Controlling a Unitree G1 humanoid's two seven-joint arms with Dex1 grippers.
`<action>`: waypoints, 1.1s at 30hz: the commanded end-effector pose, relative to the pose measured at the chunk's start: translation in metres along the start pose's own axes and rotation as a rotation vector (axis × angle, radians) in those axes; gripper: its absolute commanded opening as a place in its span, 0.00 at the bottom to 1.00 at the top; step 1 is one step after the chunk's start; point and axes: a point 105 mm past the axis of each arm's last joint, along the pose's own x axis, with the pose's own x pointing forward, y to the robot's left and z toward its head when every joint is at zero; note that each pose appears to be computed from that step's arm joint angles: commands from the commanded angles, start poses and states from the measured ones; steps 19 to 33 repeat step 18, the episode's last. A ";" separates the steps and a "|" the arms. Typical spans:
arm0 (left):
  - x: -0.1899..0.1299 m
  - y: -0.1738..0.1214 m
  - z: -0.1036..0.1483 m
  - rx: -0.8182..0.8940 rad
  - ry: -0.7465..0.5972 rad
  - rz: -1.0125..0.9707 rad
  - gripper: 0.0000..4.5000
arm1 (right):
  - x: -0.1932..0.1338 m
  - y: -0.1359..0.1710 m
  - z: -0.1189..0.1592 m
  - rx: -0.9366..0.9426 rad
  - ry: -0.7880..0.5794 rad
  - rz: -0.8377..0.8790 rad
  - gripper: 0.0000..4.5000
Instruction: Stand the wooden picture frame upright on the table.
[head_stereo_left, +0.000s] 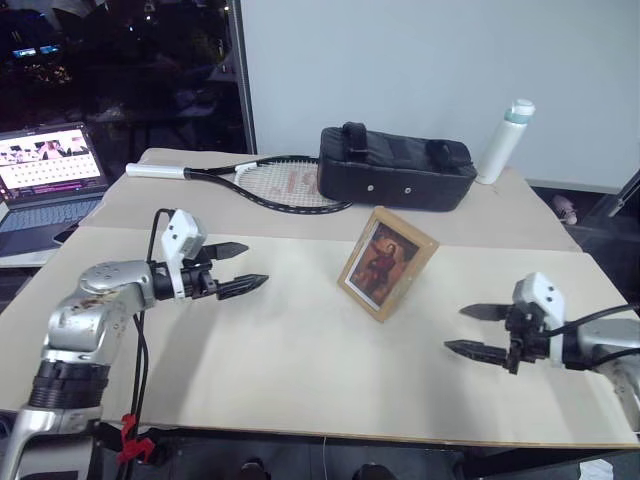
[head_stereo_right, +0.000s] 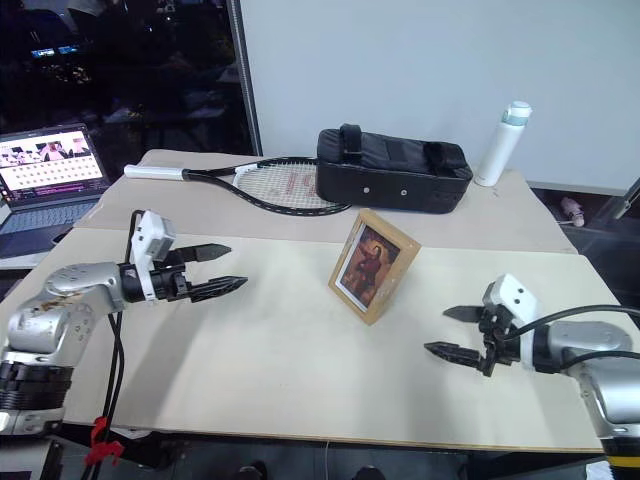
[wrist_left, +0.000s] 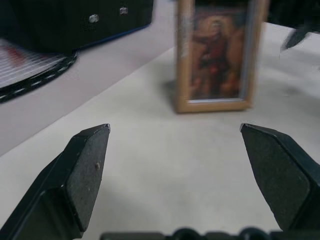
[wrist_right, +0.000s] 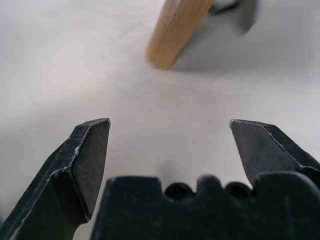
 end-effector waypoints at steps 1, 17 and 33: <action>0.001 -0.008 0.009 0.094 0.009 0.020 1.00 | -0.009 0.025 0.041 -0.106 -0.119 0.035 0.99; 0.003 -0.035 0.007 0.006 -0.002 -0.037 1.00 | -0.003 0.038 0.094 -0.028 -0.371 0.068 0.99; 0.000 -0.037 0.008 -0.020 -0.009 -0.049 1.00 | -0.002 0.039 0.093 -0.025 -0.368 0.073 0.99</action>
